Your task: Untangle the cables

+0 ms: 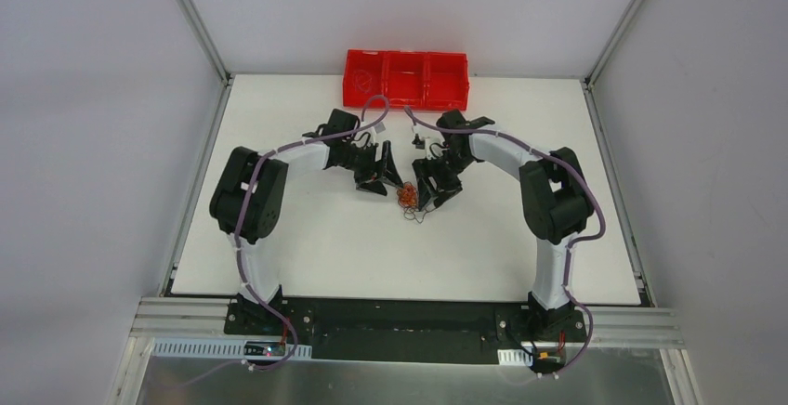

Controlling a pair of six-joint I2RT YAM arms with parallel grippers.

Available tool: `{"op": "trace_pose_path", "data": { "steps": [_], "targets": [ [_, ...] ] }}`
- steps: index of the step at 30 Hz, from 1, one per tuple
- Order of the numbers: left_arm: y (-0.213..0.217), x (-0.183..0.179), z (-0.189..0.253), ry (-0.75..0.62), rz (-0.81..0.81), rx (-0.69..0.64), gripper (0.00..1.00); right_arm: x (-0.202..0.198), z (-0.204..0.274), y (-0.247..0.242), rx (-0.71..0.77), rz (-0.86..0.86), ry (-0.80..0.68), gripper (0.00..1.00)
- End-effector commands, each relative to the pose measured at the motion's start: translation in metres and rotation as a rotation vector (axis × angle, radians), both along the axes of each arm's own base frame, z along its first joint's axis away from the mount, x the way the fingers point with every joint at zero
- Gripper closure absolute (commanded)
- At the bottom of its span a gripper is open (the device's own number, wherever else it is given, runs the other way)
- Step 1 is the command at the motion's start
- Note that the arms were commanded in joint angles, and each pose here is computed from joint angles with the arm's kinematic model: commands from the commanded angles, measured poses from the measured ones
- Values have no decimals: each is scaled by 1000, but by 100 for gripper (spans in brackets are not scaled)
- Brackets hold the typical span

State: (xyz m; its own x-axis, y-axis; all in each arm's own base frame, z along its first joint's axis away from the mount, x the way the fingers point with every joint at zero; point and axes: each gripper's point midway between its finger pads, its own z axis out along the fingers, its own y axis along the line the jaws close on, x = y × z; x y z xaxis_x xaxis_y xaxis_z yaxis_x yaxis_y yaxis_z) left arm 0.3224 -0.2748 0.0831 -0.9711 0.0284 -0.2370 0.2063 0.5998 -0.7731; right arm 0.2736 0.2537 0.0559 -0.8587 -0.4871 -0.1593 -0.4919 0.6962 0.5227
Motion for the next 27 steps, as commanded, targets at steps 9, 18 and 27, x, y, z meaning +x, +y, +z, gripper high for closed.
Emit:
{"op": "trace_pose_path", "data": {
  "steps": [9,18,27],
  "targets": [
    [-29,22,-24,93,49,-122,44,-7,-13,11,60,80,-104,56],
    [-31,16,-31,129,38,-130,81,-7,-4,9,70,100,-148,100],
    [6,-3,-17,119,78,-99,100,-37,27,-48,16,78,-165,100]
  ]
}}
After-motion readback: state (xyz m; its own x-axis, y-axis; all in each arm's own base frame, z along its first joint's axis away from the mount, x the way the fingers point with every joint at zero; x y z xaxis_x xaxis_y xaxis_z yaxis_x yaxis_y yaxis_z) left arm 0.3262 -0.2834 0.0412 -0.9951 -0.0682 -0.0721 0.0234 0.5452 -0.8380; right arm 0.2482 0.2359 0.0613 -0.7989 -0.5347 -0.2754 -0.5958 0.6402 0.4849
